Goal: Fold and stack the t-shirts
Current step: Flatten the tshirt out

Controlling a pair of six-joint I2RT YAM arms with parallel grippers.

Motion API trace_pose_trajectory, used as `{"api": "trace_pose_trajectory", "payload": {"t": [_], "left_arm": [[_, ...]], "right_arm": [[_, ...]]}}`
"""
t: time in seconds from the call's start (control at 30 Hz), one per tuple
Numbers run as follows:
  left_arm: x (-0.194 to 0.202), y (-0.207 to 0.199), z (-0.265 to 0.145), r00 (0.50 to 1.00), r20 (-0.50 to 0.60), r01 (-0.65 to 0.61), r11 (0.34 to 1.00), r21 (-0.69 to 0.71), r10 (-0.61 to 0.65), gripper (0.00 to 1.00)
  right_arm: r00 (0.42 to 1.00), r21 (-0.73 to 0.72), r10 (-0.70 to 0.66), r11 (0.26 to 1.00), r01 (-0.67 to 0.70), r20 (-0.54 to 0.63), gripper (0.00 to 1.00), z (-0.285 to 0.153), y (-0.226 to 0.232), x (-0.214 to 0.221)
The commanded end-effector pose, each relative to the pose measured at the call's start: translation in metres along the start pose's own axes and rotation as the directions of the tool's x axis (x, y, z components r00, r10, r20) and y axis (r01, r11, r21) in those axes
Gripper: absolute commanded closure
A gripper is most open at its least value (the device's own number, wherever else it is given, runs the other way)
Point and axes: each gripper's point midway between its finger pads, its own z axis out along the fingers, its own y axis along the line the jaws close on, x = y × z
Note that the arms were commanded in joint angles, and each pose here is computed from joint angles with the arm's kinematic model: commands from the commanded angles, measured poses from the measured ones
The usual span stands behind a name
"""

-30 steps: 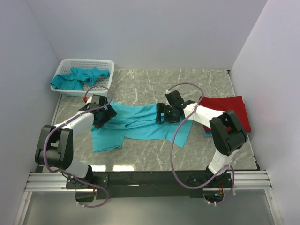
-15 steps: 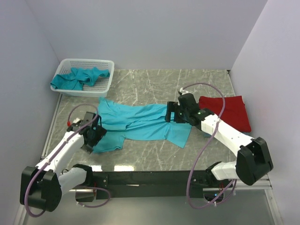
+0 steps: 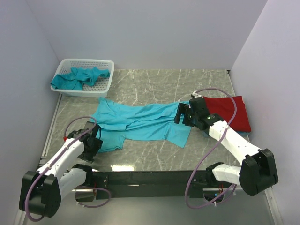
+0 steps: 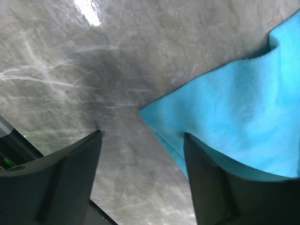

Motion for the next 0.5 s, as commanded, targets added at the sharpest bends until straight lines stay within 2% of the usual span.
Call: {"api": "trace_pose_trajectory", "payload": {"t": [0.0, 0.2, 0.27, 0.3, 0.37, 0.4, 0.47], "left_arm": [[-0.01, -0.008, 0.008, 0.998, 0.044, 0.05, 0.998, 0.025, -0.051, 0.27], [-0.012, -0.014, 0.017, 1.0, 0.03, 0.007, 1.0, -0.005, -0.007, 0.4], [-0.009, -0.017, 0.021, 1.0, 0.012, -0.012, 1.0, -0.005, 0.012, 0.48], [-0.008, -0.018, 0.023, 1.0, 0.006, -0.016, 1.0, -0.005, 0.016, 0.57], [-0.006, -0.018, 0.025, 0.999, -0.003, -0.032, 0.999, -0.011, 0.032, 0.67], [-0.007, -0.018, 0.026, 0.999, -0.001, -0.035, 0.999, -0.012, 0.035, 0.82], [-0.008, -0.018, 0.026, 0.999, 0.007, -0.046, 0.999, -0.015, 0.046, 0.91]], "right_arm": [[1.0, -0.022, 0.009, 1.0, -0.009, 0.027, 0.03, -0.004, 0.004, -0.007], [1.0, -0.018, 0.015, 1.0, -0.015, 0.02, 0.03, -0.006, 0.003, -0.006], [1.0, -0.015, 0.018, 1.0, -0.018, 0.015, 0.03, -0.007, 0.002, -0.004], [1.0, -0.016, 0.018, 1.0, -0.018, 0.016, 0.04, -0.008, 0.002, -0.003], [1.0, -0.008, 0.023, 1.0, -0.023, 0.005, 0.04, -0.01, -0.001, 0.001], [1.0, -0.004, 0.025, 1.0, -0.025, 0.002, 0.04, -0.011, -0.003, 0.004], [0.999, 0.006, 0.029, 1.0, -0.029, -0.019, 0.04, -0.012, -0.006, 0.011]]}}
